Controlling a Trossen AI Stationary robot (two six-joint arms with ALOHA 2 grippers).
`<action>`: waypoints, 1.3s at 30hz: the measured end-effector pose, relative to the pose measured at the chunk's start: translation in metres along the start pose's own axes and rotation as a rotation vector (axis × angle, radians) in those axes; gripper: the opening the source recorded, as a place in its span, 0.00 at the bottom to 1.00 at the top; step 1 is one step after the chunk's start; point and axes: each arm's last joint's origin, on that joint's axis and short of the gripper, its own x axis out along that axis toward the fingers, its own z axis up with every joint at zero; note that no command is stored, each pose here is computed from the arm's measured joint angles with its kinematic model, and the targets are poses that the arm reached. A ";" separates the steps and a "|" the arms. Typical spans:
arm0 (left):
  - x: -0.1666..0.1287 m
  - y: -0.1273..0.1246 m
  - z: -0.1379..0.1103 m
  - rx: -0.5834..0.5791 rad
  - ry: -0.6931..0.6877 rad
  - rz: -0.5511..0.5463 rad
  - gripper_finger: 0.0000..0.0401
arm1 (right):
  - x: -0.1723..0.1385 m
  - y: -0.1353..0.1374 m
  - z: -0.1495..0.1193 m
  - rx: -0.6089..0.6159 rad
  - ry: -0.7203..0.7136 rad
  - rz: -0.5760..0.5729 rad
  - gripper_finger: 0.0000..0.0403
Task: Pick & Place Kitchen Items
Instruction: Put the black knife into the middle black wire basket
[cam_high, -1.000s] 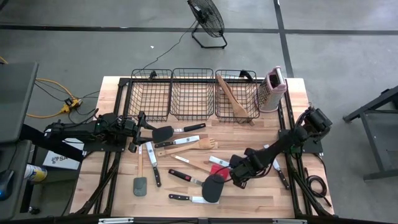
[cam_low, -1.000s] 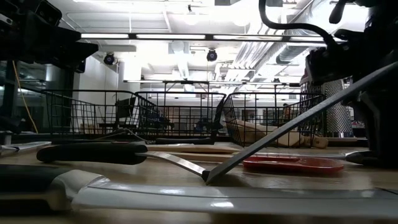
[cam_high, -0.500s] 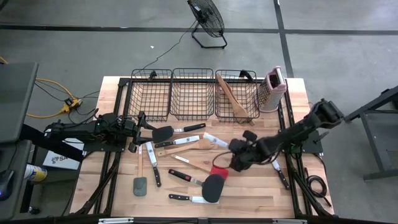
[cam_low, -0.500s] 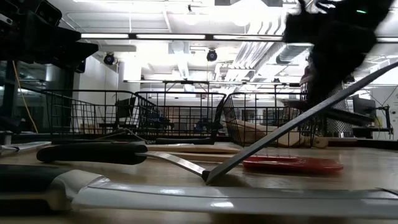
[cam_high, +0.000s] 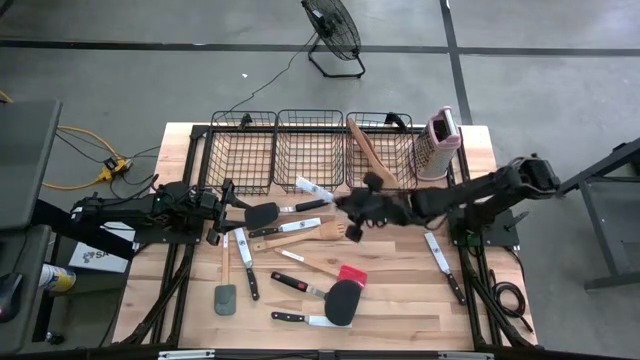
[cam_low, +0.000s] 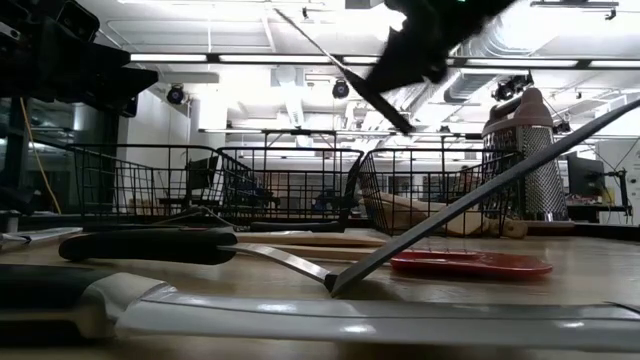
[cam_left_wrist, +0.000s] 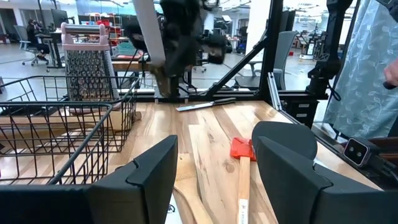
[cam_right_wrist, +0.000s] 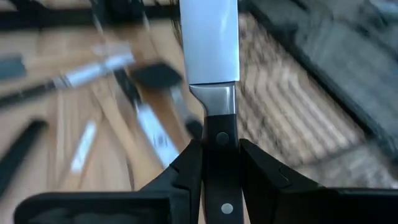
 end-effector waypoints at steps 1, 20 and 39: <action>0.000 0.000 0.000 -0.021 0.002 0.000 0.53 | 0.003 -0.005 0.006 -0.005 -0.035 0.021 0.18; -0.001 0.000 0.008 -0.122 -0.048 -0.005 0.53 | 0.023 -0.071 0.042 -0.073 -0.305 0.270 0.18; 0.001 0.007 0.025 -0.066 -0.222 0.242 0.53 | 0.042 -0.094 0.051 -0.011 -0.477 0.358 0.18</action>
